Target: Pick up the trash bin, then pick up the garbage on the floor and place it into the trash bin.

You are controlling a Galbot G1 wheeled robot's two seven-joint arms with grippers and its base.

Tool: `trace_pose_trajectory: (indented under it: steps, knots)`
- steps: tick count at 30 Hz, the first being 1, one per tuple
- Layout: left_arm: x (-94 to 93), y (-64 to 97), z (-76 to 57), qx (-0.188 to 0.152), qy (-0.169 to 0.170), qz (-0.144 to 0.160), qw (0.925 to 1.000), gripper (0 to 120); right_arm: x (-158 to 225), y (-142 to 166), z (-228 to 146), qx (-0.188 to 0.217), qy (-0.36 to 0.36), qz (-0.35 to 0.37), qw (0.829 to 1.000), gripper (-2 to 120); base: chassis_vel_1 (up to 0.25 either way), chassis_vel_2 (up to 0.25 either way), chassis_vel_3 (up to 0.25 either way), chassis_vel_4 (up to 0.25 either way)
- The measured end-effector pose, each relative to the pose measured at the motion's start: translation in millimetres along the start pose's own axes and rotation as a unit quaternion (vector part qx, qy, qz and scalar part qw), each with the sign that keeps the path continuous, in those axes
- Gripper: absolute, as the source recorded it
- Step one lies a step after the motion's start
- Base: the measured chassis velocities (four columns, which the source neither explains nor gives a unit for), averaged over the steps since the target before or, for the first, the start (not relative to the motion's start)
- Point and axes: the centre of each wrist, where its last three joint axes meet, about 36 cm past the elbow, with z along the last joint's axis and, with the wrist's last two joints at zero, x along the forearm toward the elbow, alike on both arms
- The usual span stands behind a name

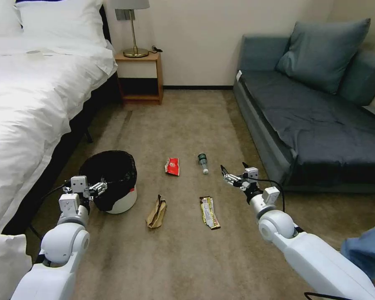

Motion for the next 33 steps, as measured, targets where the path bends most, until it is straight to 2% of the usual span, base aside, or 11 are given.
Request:
trace_pose_trajectory:
  steps: [33]
  knots:
    - [0.0,0.0,0.0,0.000,0.000,0.000,1.0000,100,0.0,0.0,0.0,0.000,0.000,0.000,1.000,100,0.000,0.000,0.000,0.000]
